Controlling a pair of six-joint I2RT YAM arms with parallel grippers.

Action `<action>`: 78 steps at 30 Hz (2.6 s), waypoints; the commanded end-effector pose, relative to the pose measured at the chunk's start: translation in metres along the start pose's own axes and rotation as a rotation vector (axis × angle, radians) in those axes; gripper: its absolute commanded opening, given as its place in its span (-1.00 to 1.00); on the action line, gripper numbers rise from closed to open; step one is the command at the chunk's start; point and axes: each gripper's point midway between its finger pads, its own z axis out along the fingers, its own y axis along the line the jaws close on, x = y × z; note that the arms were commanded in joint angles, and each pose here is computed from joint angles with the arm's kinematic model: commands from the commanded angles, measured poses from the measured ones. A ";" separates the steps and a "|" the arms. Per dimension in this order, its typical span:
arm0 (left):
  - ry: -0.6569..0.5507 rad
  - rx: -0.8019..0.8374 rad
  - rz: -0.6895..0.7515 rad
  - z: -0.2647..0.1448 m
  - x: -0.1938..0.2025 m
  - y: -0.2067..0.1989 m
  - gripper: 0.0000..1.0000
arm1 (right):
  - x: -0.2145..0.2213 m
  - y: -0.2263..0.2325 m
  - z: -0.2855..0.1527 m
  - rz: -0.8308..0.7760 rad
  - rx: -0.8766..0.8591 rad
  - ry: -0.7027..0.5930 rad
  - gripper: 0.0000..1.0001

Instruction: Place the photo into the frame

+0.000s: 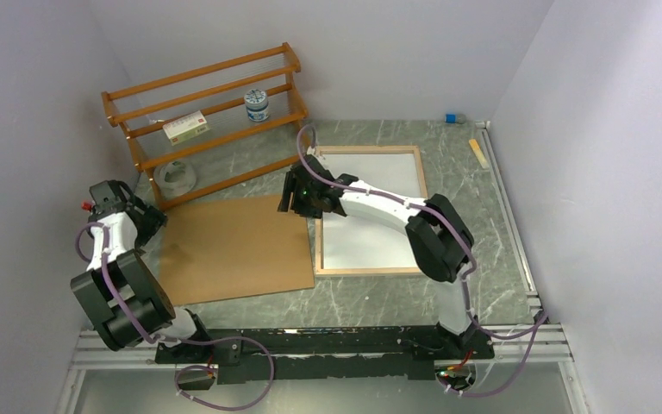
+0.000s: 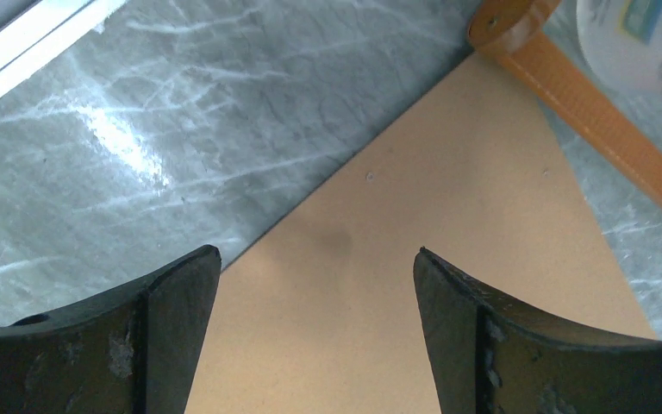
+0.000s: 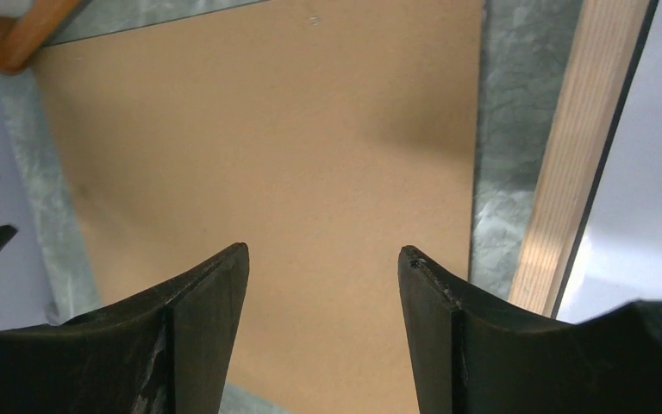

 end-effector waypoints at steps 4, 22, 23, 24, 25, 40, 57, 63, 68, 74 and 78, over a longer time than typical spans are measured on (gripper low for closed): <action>-0.071 0.143 -0.051 0.013 -0.018 -0.009 0.74 | -0.005 -0.012 0.028 0.004 0.095 -0.001 0.36; 0.214 0.104 -0.158 0.053 0.032 -0.004 0.74 | -0.002 -0.060 0.049 0.014 0.279 -0.017 0.42; 0.224 0.094 -0.167 0.054 0.034 -0.002 0.74 | 0.001 -0.059 0.051 0.017 0.269 0.000 0.42; 0.246 0.073 -0.181 0.055 0.039 0.002 0.74 | 0.003 -0.058 0.053 0.020 0.253 0.019 0.42; 0.269 0.053 -0.195 0.056 0.045 0.005 0.74 | 0.007 -0.053 0.055 0.019 0.221 0.044 0.41; 0.417 0.051 -0.267 0.049 0.083 0.007 0.72 | 0.032 0.059 -0.005 0.053 -0.377 0.299 0.34; 0.541 0.199 -0.293 0.010 0.115 -0.013 0.69 | 0.006 0.058 -0.070 0.145 -0.360 0.177 0.34; 0.572 0.279 -0.253 -0.006 0.140 -0.030 0.67 | -0.008 0.018 -0.074 0.174 -0.251 0.102 0.34; 0.564 0.337 -0.189 -0.018 0.154 -0.046 0.66 | -0.014 -0.024 -0.081 0.203 -0.172 0.049 0.33; 0.563 0.382 -0.086 -0.029 0.165 -0.064 0.64 | -0.027 -0.078 -0.089 0.198 -0.051 -0.038 0.33; 0.538 0.360 -0.032 -0.028 0.158 -0.062 0.64 | -0.041 -0.117 -0.099 0.103 0.137 -0.129 0.38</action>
